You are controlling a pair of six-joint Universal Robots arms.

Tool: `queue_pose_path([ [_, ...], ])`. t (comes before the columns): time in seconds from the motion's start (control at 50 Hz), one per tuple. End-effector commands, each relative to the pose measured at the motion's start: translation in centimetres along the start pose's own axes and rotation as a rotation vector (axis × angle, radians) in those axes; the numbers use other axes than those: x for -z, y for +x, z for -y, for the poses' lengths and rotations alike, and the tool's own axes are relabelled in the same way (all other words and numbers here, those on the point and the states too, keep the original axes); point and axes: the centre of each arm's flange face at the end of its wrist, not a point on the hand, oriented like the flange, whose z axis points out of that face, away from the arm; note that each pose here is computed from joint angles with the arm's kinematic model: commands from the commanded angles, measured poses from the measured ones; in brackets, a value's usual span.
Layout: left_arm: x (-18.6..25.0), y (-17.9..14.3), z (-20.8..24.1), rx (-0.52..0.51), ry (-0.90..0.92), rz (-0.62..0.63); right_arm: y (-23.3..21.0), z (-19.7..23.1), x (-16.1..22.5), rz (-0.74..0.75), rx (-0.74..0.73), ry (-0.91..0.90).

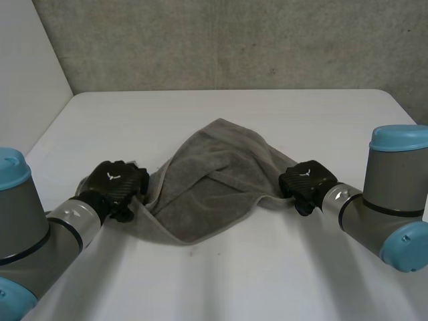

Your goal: Fold the towel.

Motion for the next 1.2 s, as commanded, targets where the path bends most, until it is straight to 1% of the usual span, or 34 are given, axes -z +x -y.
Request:
queue_pose_path([
  [0.02, 0.6, 1.6, -0.8, -0.038, -0.019, -0.052, 0.2, -0.2, -0.1, -0.005, -0.004, -0.006],
  [0.08, 0.6, 2.0, -1.2, -0.083, -0.030, -0.064, 0.2, -0.3, -0.1, -0.003, -0.005, -0.010],
  [0.1, 0.6, 2.0, -1.2, -0.083, -0.030, -0.065, 0.1, -0.4, -0.1, -0.001, -0.004, -0.012],
  [0.14, 0.5, 2.1, -1.5, -0.132, -0.033, -0.066, 0.1, -0.5, -0.1, -0.001, -0.004, -0.013],
  [0.16, 0.5, 2.1, -1.5, -0.132, -0.033, -0.066, 0.1, -0.5, -0.1, -0.001, -0.004, -0.013],
  [0.2, 0.3, 2.3, -2.1, -0.171, -0.053, -0.074, 0.1, -0.4, -0.1, -0.001, -0.004, -0.012],
  [0.26, 0.1, 2.3, -2.5, -0.198, -0.065, -0.076, 0.1, -0.5, -0.1, -0.001, -0.004, -0.013],
  [0.48, 0.2, 2.2, -3.3, -0.204, -0.097, -0.080, 0.1, -0.6, -0.2, -0.002, -0.004, -0.016],
  [0.78, 0.6, 1.5, -4.3, -0.250, -0.131, -0.067, 0.0, -0.9, -0.4, 0.003, -0.004, -0.023],
  [0.86, 0.2, 1.2, -4.5, -0.250, -0.122, -0.053, 0.0, -0.9, -0.6, 0.002, -0.003, -0.021],
  [0.92, -0.5, 0.9, -4.1, -0.260, -0.081, -0.031, 0.0, -0.8, -0.9, 0.005, 0.001, -0.014],
  [0.96, -1.7, 0.1, -2.7, -0.276, -0.004, 0.014, 0.0, -0.4, -1.1, 0.002, 0.008, -0.001],
  [0.98, -1.7, 0.1, -2.7, -0.276, -0.004, 0.014, 0.3, 0.3, -1.4, -0.008, 0.018, 0.025],
  [1.0, -2.6, -0.7, -1.2, -0.285, 0.056, 0.046, 0.3, 0.3, -1.4, -0.009, 0.018, 0.025],
  [1.02, -2.6, -0.7, -1.1, -0.285, 0.057, 0.046, 0.7, 1.1, -2.0, -0.022, 0.022, 0.057],
  [1.04, -3.4, -1.6, 0.7, -0.295, 0.120, 0.081, 1.2, 2.1, -2.5, -0.041, 0.032, 0.096],
  [1.06, -4.2, -2.5, 2.9, -0.306, 0.192, 0.120, 1.2, 2.1, -2.5, -0.041, 0.032, 0.096],
  [1.08, -4.2, -2.5, 2.9, -0.306, 0.193, 0.120, 1.7, 3.7, -3.2, -0.068, 0.048, 0.156],
  [1.1, -5.0, -3.5, 5.4, -0.315, 0.265, 0.159, 1.7, 3.7, -3.2, -0.068, 0.049, 0.156],
  [1.12, -5.7, -4.5, 7.9, -0.326, 0.336, 0.201, 2.1, 5.6, -3.7, -0.099, 0.069, 0.231],
  [1.14, -5.7, -4.5, 7.9, -0.326, 0.337, 0.202, 2.8, 7.5, -4.0, -0.145, 0.080, 0.313],
  [1.16, -6.4, -5.2, 10.4, -0.334, 0.412, 0.233, 2.8, 7.5, -4.0, -0.145, 0.080, 0.314],
  [1.18, -6.4, -5.2, 10.5, -0.334, 0.413, 0.233, 4.1, 9.6, -4.1, -0.219, 0.080, 0.417],
  [1.2, -6.7, -6.3, 13.1, -0.329, 0.488, 0.280, 5.4, 11.7, -4.0, -0.299, 0.073, 0.522],
])
